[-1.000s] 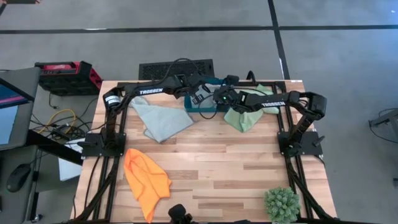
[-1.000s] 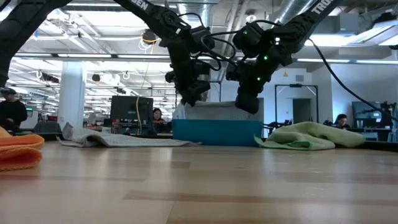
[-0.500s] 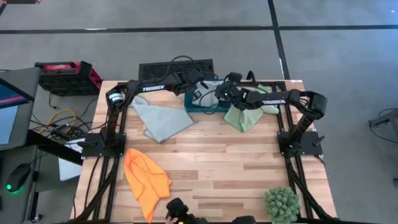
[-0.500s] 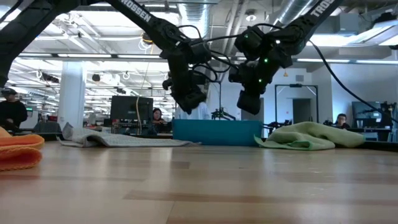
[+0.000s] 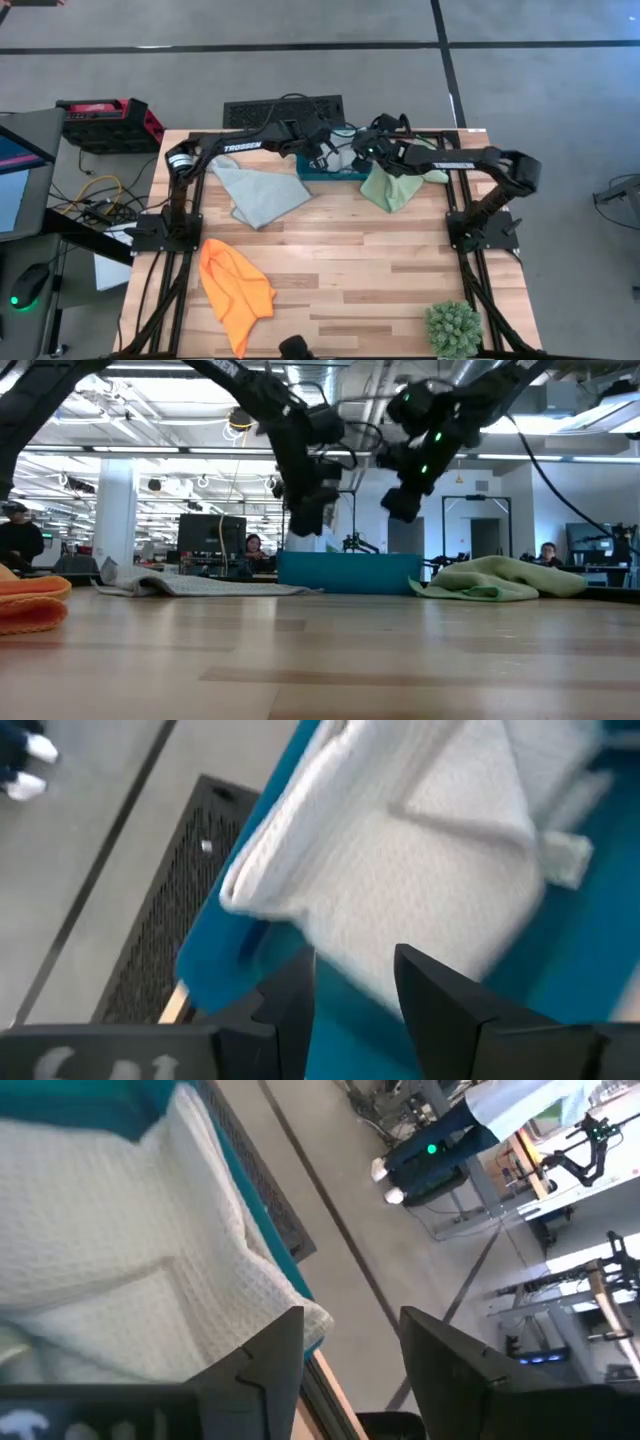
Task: Fold microfiber towels
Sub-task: Fold the orange microfiber cloth
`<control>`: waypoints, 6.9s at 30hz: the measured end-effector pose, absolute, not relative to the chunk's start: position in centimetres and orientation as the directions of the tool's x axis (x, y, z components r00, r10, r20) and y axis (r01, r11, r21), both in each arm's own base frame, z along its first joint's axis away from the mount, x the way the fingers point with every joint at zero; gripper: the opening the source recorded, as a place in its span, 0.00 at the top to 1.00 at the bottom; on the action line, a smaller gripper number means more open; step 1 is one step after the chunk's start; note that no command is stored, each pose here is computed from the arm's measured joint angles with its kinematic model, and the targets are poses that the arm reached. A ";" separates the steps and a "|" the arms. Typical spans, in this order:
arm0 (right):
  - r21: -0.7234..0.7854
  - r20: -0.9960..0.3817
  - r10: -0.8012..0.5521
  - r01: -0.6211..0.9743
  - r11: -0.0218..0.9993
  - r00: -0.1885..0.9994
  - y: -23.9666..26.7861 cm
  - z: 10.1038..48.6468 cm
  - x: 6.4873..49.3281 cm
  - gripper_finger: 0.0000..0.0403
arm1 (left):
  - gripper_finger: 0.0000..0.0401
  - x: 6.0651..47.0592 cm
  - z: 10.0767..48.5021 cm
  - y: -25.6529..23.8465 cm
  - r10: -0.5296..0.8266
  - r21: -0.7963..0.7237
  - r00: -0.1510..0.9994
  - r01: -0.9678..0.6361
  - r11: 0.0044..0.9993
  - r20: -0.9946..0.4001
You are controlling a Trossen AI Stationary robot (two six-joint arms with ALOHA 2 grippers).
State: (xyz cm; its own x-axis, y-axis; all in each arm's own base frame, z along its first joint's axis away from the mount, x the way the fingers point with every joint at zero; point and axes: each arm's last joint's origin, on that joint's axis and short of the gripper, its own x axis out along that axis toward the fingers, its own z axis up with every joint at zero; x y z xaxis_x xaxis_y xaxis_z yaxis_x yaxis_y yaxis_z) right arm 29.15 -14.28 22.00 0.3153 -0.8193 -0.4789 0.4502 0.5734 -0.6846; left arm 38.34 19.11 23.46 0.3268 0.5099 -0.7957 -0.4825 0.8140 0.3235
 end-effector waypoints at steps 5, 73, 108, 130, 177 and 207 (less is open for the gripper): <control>-0.627 -0.512 -0.766 0.440 0.643 0.390 -11.2 25.1 27.3 0.55 | 0.67 36.9 27.4 16.1 0.493 0.308 0.356 -0.464 0.831 -0.794; -0.401 -0.629 -0.146 -0.158 0.902 0.764 8.0 22.5 30.3 0.63 | 0.67 17.9 15.7 -10.5 0.160 0.298 -0.299 -0.500 0.813 -0.941; -0.329 -0.540 -0.086 -0.116 0.937 0.838 9.5 21.9 32.0 0.65 | 1.00 23.0 27.0 -10.7 0.402 0.348 0.016 -0.470 0.811 -0.915; -0.211 -0.387 -0.032 -0.055 0.976 0.922 11.9 16.1 37.8 0.66 | 1.00 24.8 31.8 -10.1 0.512 0.339 0.250 -0.508 0.792 -0.822; 0.011 -0.620 0.166 -0.203 0.979 0.767 9.4 14.2 38.9 0.69 | 1.00 26.5 32.6 -10.5 0.600 0.509 0.447 -0.319 0.800 -0.663; 0.107 -0.767 0.190 -0.171 0.979 0.613 10.8 12.8 37.1 0.71 | 1.00 26.6 32.6 -10.5 0.607 0.490 0.451 -0.359 0.794 -0.654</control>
State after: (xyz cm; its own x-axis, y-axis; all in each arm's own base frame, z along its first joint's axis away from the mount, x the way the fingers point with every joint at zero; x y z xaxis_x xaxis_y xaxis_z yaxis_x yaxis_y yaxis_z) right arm 37.06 10.78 12.83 0.6128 0.1905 -0.7669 -0.1710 0.9795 0.1067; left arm 26.58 -10.48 32.59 0.4510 0.6074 -0.6540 -0.3593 0.7943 0.4899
